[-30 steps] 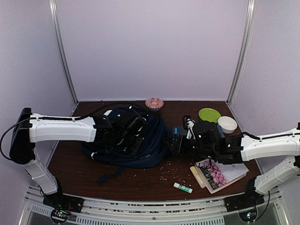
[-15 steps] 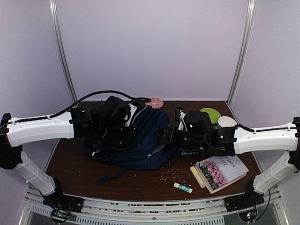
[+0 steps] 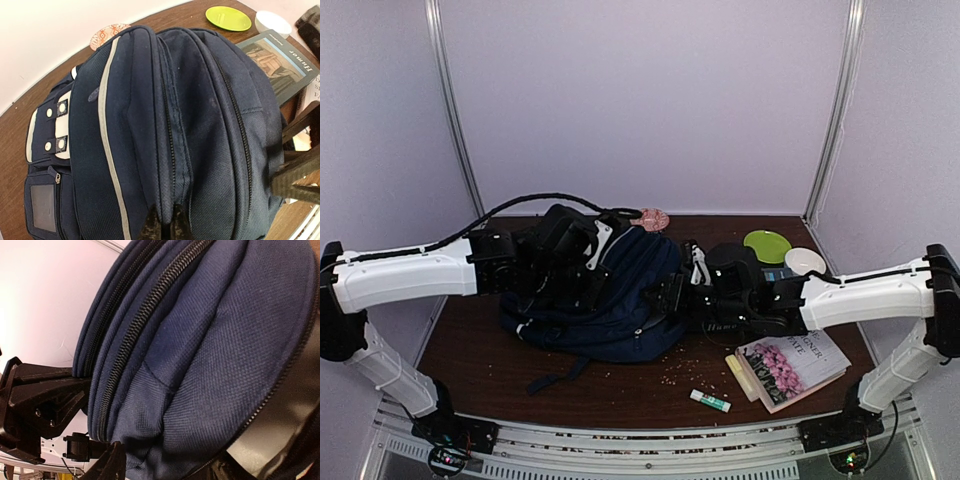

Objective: Pack the student bag
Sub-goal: Unzip the student bag at the center of the board.

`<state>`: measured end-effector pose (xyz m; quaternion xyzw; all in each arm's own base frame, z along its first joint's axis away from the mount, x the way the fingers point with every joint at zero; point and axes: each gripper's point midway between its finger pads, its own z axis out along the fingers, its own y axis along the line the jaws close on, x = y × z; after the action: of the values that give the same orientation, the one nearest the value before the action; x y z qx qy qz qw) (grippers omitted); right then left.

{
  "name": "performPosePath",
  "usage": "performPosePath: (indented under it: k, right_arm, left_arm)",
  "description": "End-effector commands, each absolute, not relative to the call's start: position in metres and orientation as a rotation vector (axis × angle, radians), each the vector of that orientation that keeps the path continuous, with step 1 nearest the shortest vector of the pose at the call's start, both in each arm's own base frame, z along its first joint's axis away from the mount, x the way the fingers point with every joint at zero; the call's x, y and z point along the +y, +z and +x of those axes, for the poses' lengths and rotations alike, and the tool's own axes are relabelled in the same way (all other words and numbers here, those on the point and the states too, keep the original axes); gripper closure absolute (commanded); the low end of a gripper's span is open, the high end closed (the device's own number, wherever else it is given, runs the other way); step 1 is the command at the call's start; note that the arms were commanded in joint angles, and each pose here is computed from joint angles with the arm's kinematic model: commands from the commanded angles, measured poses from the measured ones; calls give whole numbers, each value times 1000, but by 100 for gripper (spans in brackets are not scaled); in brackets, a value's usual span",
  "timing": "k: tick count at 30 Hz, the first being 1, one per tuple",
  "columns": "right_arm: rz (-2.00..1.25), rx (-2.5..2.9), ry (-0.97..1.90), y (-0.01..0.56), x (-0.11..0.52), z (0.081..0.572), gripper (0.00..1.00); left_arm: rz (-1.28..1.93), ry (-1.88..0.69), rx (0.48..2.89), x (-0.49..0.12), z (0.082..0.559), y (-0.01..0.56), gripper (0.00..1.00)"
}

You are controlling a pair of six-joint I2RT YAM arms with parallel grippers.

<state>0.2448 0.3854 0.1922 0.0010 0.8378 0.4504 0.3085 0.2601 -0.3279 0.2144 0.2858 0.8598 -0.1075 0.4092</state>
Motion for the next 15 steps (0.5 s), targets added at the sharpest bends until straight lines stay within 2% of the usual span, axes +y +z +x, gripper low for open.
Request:
performPosePath:
  k: [1, 5, 8, 9, 15]
  right_arm:
    - [-86, 2150, 1373, 199, 404, 241, 46]
    - [-162, 2063, 1484, 208, 413, 237, 46]
    - [-207, 1980, 1560, 224, 420, 234, 51]
    - [-216, 1954, 1580, 230, 422, 234, 54]
    - [-236, 1885, 1643, 251, 427, 232, 88]
  left_arm:
    - [638, -443, 1927, -344, 266, 302, 100]
    - [666, -474, 1889, -338, 265, 315, 100]
    - [711, -495, 1872, -340, 261, 317, 100]
    - [719, -497, 1870, -341, 261, 317, 100]
    - [687, -494, 1892, -341, 267, 317, 100]
